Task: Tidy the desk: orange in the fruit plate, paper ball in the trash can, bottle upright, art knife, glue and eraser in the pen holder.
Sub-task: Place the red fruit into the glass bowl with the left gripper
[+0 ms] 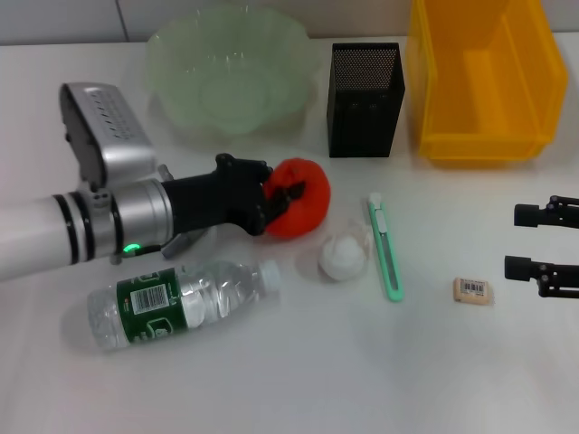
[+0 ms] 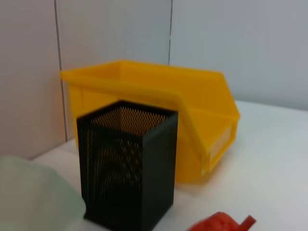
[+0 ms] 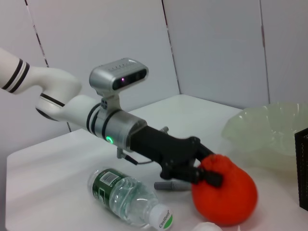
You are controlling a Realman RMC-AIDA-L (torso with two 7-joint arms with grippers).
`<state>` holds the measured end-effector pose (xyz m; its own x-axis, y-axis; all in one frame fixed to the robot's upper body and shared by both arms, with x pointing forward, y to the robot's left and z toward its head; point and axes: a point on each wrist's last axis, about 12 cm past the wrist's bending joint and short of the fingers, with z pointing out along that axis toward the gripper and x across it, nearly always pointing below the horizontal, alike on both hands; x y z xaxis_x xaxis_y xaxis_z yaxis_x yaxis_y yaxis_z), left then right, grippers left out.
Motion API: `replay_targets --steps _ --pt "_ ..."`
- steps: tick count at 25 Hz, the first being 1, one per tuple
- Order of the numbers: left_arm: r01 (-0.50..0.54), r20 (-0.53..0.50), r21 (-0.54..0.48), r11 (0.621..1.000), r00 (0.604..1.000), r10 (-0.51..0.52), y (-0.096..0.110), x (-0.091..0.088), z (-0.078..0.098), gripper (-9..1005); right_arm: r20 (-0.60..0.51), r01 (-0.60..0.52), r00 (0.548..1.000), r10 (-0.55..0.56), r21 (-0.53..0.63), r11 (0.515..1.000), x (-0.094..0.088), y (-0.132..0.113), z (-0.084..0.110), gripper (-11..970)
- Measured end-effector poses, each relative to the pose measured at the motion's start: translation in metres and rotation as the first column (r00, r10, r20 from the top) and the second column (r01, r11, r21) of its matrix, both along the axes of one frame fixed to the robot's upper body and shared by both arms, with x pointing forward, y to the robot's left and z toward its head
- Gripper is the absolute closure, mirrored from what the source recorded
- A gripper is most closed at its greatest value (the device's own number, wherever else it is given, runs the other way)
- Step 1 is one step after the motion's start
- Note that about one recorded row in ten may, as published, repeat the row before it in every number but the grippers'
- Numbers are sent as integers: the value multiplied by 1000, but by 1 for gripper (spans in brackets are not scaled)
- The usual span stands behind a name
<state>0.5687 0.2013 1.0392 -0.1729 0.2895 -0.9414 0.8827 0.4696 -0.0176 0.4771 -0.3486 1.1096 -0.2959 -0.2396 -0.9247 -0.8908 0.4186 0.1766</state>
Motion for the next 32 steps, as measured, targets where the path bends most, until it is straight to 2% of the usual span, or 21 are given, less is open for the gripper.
replay_targets --steps 3,8,9,11,12,14,18,20,22,25,30,32 --pt "-2 6 -38 999 1000 3 10 1 7 758 0 0 1000 0 0 1000 0 0 0 217" --pt "-21 15 -135 991 1000 24 33 11 37 801 2 -2 1000 2 0 1000 1 0 0 218" --pt "-36 20 -157 987 999 40 37 17 46 807 3 -3 1000 3 0 1000 1 1 1 218" --pt "-55 26 -171 984 998 60 38 22 53 820 4 -6 1000 6 0 1000 2 2 1 218" --pt "-91 29 -183 979 995 98 37 33 61 826 3 -11 1000 11 5 1000 3 3 1 218" --pt "-112 27 -183 977 993 118 37 37 63 839 1 -14 1000 14 8 1000 3 4 0 218" --pt "-233 27 -134 963 971 238 28 64 68 865 -2 -16 1000 16 14 1000 4 6 0 218" --pt "-236 27 -132 963 970 242 27 65 68 878 -3 -17 1000 17 16 1000 3 6 -1 218" --pt "-338 25 -53 940 940 340 16 85 66 892 -4 -17 1000 17 18 1000 3 6 -1 218" --pt "-369 30 -31 929 929 370 13 92 67 913 -4 -17 1000 17 19 1000 3 6 -1 217" --pt "-431 10 -42 901 902 432 9 99 69 902 -1 -21 1000 21 20 1000 4 7 -1 217" --pt "-446 -2 -55 893 895 447 8 100 68 787 1 -21 1000 21 19 1000 4 7 -1 217"
